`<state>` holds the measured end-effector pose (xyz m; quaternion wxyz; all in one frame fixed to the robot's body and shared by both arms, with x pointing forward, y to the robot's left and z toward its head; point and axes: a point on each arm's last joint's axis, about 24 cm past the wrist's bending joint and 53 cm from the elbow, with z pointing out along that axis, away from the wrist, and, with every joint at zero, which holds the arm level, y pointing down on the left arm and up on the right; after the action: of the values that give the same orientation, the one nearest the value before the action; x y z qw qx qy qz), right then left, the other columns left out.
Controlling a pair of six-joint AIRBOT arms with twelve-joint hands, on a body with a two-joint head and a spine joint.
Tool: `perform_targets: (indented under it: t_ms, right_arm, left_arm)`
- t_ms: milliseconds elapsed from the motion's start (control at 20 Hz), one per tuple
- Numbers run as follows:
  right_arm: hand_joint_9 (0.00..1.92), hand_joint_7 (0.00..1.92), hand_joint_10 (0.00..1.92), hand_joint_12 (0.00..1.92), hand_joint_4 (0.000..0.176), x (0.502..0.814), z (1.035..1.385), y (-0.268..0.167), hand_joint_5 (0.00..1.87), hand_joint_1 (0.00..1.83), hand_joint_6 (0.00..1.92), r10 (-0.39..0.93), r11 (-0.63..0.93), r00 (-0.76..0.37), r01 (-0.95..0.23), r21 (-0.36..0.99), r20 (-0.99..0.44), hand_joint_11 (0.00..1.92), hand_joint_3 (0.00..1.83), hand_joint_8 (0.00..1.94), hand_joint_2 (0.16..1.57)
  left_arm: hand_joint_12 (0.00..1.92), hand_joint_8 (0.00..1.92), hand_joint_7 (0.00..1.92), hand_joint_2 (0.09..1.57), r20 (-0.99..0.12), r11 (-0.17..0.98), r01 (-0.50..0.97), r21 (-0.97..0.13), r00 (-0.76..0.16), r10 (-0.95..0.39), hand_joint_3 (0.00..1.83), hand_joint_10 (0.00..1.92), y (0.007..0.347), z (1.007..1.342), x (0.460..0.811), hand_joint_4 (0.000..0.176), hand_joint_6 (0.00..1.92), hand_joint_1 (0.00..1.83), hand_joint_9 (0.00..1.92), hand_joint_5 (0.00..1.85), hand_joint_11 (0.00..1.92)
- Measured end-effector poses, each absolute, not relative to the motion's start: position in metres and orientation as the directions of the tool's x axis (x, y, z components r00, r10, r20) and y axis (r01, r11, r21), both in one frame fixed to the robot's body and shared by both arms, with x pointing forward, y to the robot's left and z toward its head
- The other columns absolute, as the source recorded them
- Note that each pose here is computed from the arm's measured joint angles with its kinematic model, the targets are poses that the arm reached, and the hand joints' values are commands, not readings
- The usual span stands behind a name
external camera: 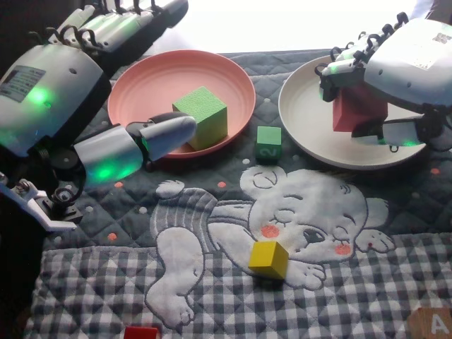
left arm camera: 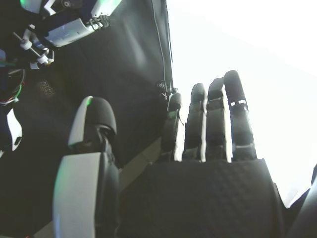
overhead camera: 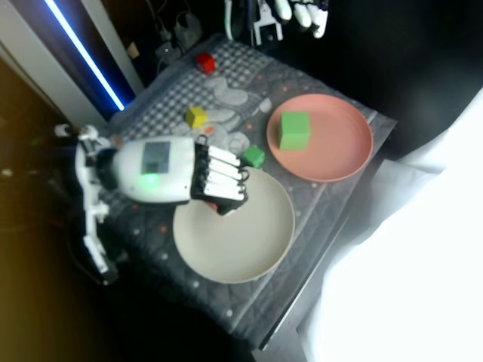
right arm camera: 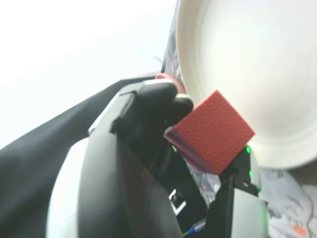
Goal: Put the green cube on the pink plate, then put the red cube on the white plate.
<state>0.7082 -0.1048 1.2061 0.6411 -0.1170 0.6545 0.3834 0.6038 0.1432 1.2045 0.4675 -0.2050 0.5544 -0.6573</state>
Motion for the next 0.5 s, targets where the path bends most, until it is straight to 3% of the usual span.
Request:
perform_targets:
  t_ms: [50, 100, 150, 200, 250, 300, 350, 400, 450, 500]
  right_arm:
    - [0.59, 0.71, 1.65, 1.85, 0.000, 0.7111, 1.2032, -0.1052, 0.76, 1.33, 1.28, 0.333, 0.685, -0.156, -0.638, 0.352, -0.930, 0.46, 0.00, 1.44, 1.25]
    - [0.61, 0.72, 1.62, 1.76, 0.000, 0.7117, 1.2017, -0.1050, 0.76, 1.33, 1.31, 0.329, 0.688, -0.161, -0.634, 0.353, -0.930, 0.48, 0.00, 1.39, 1.25]
    - [0.53, 0.60, 1.22, 1.61, 0.000, 0.7118, 1.1999, -0.1043, 0.72, 1.14, 1.36, 0.326, 0.689, -0.167, -0.632, 0.354, -0.931, 0.40, 0.00, 1.01, 1.25]
    - [0.53, 0.60, 1.22, 1.61, 0.000, 0.7119, 1.1988, -0.1036, 0.72, 1.14, 1.36, 0.324, 0.689, -0.170, -0.632, 0.355, -0.931, 0.40, 0.00, 1.01, 1.25]
    - [0.37, 0.48, 0.81, 1.47, 0.000, 0.7119, 1.1978, -0.1030, 0.49, 1.28, 0.80, 0.322, 0.690, -0.172, -0.631, 0.356, -0.931, 0.16, 0.00, 0.58, 1.16]
    - [0.33, 0.48, 0.54, 1.37, 0.000, 0.7122, 1.1973, -0.1030, 0.45, 1.27, 0.50, 0.322, 0.690, -0.174, -0.630, 0.356, -0.931, 0.06, 0.00, 0.29, 1.12]
    - [0.28, 0.44, 0.35, 1.21, 0.000, 0.7120, 1.1972, -0.1027, 0.43, 1.25, 0.31, 0.321, 0.690, -0.174, -0.631, 0.355, -0.931, 0.01, 0.00, 0.11, 1.10]
    - [0.16, 0.27, 0.10, 0.81, 0.000, 0.7121, 1.1974, -0.1030, 0.39, 1.12, 0.09, 0.322, 0.690, -0.173, -0.630, 0.356, -0.931, 0.00, 0.00, 0.00, 1.05]
    - [0.12, 0.21, 0.06, 0.67, 0.000, 0.7122, 1.1974, -0.1030, 0.36, 1.09, 0.05, 0.322, 0.690, -0.174, -0.630, 0.356, -0.931, 0.00, 0.00, 0.00, 1.04]
    - [0.12, 0.21, 0.06, 0.67, 0.000, 0.7121, 1.1974, -0.1030, 0.36, 1.09, 0.05, 0.322, 0.690, -0.173, -0.630, 0.356, -0.931, 0.00, 0.00, 0.00, 1.04]
  left_arm:
    - [1.20, 0.01, 0.31, 1.23, -0.248, 0.052, 0.387, -0.921, -0.478, -0.842, 0.00, 0.03, 0.1433, 1.2043, 0.6039, 0.035, 0.01, 0.38, 0.30, 0.23, 0.00]
    - [1.23, 0.01, 0.32, 1.23, -0.248, 0.052, 0.387, -0.921, -0.478, -0.843, 0.00, 0.04, 0.1435, 1.2045, 0.6040, 0.036, 0.01, 0.37, 0.32, 0.24, 0.00]
    - [1.23, 0.01, 0.32, 1.24, -0.246, 0.052, 0.385, -0.921, -0.476, -0.844, 0.00, 0.03, 0.1441, 1.2042, 0.6045, 0.038, 0.01, 0.35, 0.32, 0.24, 0.00]
    - [1.23, 0.01, 0.32, 1.24, -0.246, 0.051, 0.385, -0.922, -0.476, -0.844, 0.00, 0.03, 0.1442, 1.2043, 0.6045, 0.038, 0.01, 0.35, 0.32, 0.24, 0.00]
    - [1.21, 0.00, 0.32, 1.25, -0.246, 0.051, 0.385, -0.921, -0.476, -0.844, 0.00, 0.03, 0.1441, 1.2043, 0.6045, 0.037, 0.01, 0.37, 0.32, 0.24, 0.00]
    - [1.20, 0.01, 0.33, 1.24, -0.246, 0.051, 0.385, -0.921, -0.476, -0.844, 0.00, 0.03, 0.1441, 1.2043, 0.6044, 0.036, 0.01, 0.38, 0.33, 0.24, 0.00]
    - [1.21, 0.01, 0.34, 1.24, -0.247, 0.052, 0.385, -0.921, -0.476, -0.844, 0.00, 0.03, 0.1441, 1.2043, 0.6044, 0.034, 0.01, 0.38, 0.34, 0.25, 0.00]
    - [1.22, 0.01, 0.35, 1.24, -0.247, 0.052, 0.386, -0.921, -0.476, -0.844, 0.00, 0.03, 0.1441, 1.2044, 0.6044, 0.036, 0.01, 0.39, 0.35, 0.25, 0.00]
    - [1.22, 0.01, 0.35, 1.24, -0.246, 0.052, 0.385, -0.921, -0.476, -0.844, 0.00, 0.03, 0.1442, 1.2043, 0.6045, 0.027, 0.01, 0.38, 0.36, 0.26, 0.00]
    - [1.22, 0.01, 0.35, 1.24, -0.246, 0.051, 0.385, -0.921, -0.476, -0.845, 0.00, 0.03, 0.1442, 1.2044, 0.6045, 0.027, 0.01, 0.38, 0.36, 0.26, 0.00]
